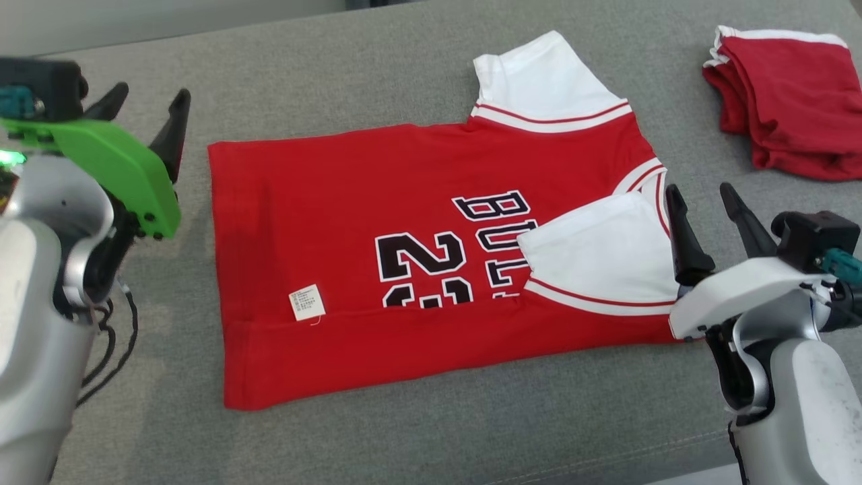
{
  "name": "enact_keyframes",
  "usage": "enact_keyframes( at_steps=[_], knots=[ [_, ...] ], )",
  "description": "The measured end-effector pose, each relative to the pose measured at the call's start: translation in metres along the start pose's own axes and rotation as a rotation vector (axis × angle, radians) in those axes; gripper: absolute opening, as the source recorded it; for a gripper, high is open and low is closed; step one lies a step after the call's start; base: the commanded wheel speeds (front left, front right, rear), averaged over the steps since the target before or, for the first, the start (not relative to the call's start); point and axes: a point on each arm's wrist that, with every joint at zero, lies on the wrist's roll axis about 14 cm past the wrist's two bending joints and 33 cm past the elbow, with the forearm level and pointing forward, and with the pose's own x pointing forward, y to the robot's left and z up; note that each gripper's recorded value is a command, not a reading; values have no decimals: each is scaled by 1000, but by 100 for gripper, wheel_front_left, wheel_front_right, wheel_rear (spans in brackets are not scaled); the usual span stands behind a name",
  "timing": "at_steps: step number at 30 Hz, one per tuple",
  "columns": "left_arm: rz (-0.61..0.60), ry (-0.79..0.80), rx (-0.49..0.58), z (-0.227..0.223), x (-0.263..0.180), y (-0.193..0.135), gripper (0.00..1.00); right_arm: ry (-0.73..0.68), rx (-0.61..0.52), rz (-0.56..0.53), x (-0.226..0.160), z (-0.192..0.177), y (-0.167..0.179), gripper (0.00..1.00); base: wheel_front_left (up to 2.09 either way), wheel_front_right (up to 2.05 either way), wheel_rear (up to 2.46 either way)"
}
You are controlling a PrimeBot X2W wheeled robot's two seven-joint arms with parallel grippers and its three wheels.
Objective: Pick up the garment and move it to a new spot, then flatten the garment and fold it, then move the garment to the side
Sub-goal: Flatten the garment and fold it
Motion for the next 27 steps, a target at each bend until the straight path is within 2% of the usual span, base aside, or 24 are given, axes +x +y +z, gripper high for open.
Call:
enact_keyframes(
  at_steps=[6, 11, 18, 25, 27],
  knots=[
    [-30, 166, 21, -26, 44, 9, 100, -8, -29, 37, 27, 2, 11, 100, 0, 0, 0],
    [-56, 304, -18, -72, 67, 12, 100, 7, -43, 41, 42, -7, 10, 100, 0, 0, 0],
    [-71, 422, -51, -121, 80, 17, 100, 36, -57, 9, 49, -22, -4, 100, 0, 0, 0],
    [-87, 462, -68, -138, 85, 14, 100, 46, -70, -9, 54, -26, -11, 100, 0, 0, 0],
    [-81, 460, -72, -138, 85, 15, 84, 44, -71, -5, 56, -25, -10, 100, 0, 0, 0]
  ],
)
